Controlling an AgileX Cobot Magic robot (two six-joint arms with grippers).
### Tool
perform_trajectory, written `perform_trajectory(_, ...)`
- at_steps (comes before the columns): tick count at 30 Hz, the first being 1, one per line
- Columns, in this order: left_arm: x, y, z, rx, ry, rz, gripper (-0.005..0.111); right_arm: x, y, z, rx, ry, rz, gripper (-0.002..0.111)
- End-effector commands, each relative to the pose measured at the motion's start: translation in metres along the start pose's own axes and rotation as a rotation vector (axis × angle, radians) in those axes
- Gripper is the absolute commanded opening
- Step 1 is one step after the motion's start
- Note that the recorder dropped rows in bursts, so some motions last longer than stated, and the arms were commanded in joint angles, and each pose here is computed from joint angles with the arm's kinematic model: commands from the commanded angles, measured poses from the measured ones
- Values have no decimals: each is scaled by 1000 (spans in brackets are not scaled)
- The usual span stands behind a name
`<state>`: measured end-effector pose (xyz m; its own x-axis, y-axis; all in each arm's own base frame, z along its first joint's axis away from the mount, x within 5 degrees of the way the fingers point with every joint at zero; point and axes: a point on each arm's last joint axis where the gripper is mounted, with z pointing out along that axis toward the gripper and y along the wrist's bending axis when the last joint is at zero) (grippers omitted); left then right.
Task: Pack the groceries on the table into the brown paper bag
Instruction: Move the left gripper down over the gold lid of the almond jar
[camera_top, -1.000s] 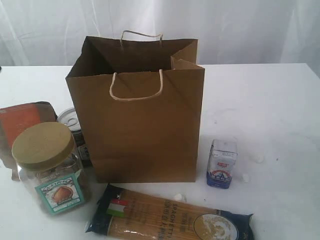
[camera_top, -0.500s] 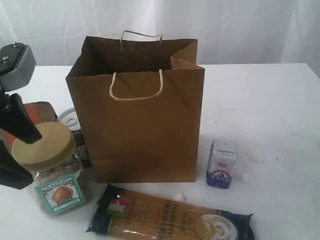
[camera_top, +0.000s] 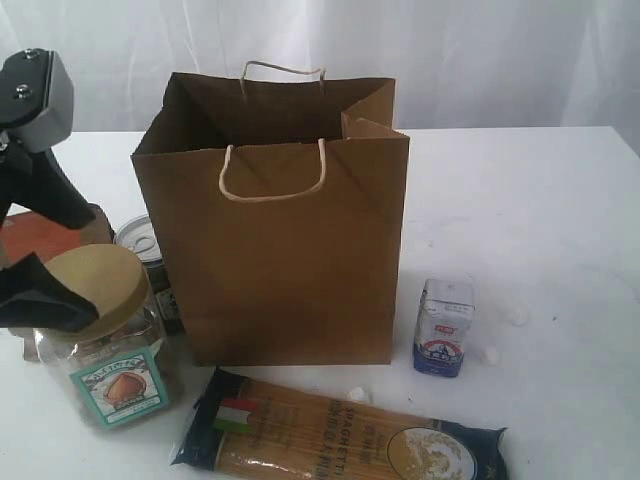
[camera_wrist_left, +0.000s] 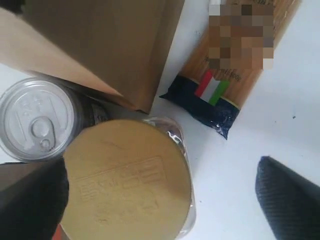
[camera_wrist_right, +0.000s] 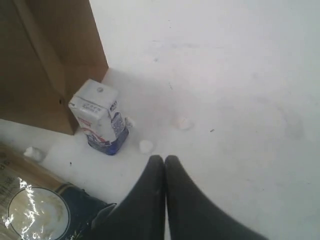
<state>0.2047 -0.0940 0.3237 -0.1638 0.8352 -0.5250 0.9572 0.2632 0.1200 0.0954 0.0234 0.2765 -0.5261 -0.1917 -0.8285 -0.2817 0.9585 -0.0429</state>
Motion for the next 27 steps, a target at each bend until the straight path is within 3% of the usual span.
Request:
perform_trajectory(1,-2,-1,0,-9,-17,-1,105,1,0,1,0,5,12,0)
perform_trajectory(15,1,5,11,16,8,-104,105,-2,-1,1,6,-26,13,0)
perform_trajectory(27,10,28,47,39,87,-151,105,2,0,1,-1,13,13,0)
